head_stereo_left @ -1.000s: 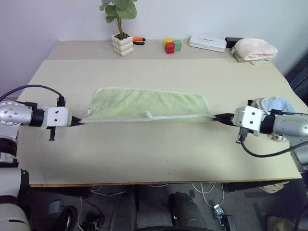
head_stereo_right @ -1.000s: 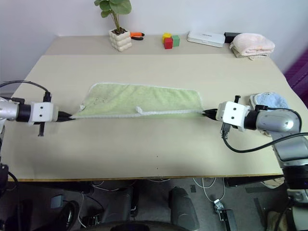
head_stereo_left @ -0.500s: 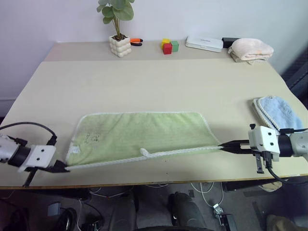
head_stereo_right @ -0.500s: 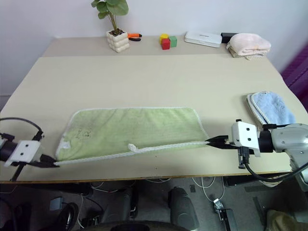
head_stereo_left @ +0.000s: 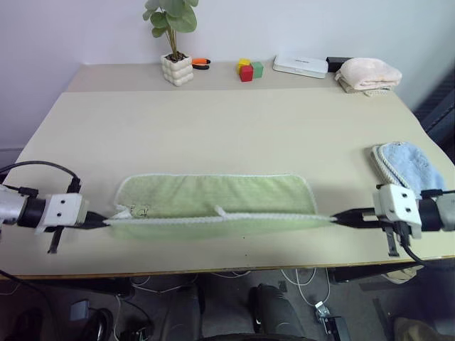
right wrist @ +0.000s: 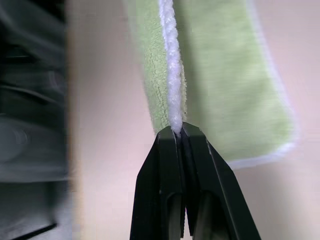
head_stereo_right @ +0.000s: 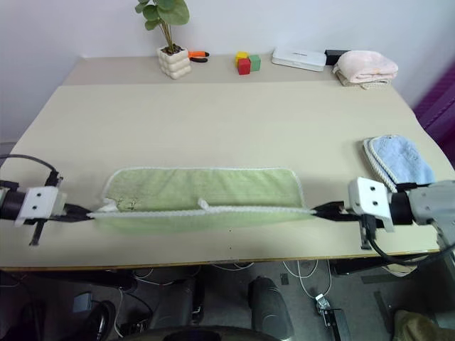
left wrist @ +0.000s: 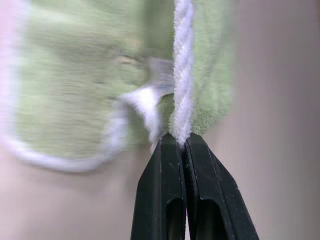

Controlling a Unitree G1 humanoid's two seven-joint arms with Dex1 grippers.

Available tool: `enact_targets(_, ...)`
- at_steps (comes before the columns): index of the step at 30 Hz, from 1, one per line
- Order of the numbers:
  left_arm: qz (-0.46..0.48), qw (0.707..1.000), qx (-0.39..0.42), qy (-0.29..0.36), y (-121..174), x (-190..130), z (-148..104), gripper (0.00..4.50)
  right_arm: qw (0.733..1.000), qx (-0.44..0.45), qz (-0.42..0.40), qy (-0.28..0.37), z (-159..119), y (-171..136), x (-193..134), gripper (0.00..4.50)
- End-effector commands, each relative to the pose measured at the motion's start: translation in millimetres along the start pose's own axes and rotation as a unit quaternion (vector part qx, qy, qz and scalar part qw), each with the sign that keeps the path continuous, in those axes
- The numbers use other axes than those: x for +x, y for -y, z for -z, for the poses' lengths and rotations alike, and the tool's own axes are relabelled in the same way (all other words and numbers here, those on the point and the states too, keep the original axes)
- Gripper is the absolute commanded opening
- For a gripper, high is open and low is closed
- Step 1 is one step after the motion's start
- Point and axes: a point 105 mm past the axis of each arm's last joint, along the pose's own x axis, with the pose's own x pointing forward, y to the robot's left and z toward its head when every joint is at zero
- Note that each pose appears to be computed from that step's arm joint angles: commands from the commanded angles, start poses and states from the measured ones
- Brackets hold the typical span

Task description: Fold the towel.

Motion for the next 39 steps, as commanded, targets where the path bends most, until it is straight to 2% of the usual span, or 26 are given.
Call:
enact_targets(1,-0.018,1.0,0.011,-0.009,-17.1,2.0,2.2,0.03,0.999,-0.02,0.034,-0.013,6.9,17.5,5.4,0.0)
enact_targets(9,-0.081,0.996,0.024,-0.023,-62.9,10.8,2.7,0.03,0.995,-0.049,0.083,-0.014,10.7,43.8,14.2,0.0)
enact_targets(15,-0.102,0.994,0.027,-0.039,-79.7,24.5,3.0,0.03,0.993,-0.065,0.097,-0.026,17.7,53.1,22.4,0.0)
enact_targets(23,-0.105,0.993,0.027,-0.055,-83.3,37.4,6.9,0.03,0.99,-0.076,0.112,-0.034,21.3,64.2,29.6,0.0)
enact_targets(39,-0.123,0.989,0.008,-0.086,-85.1,38.2,18.8,0.03,0.989,-0.073,0.127,-0.028,19.0,74.2,40.5,0.0)
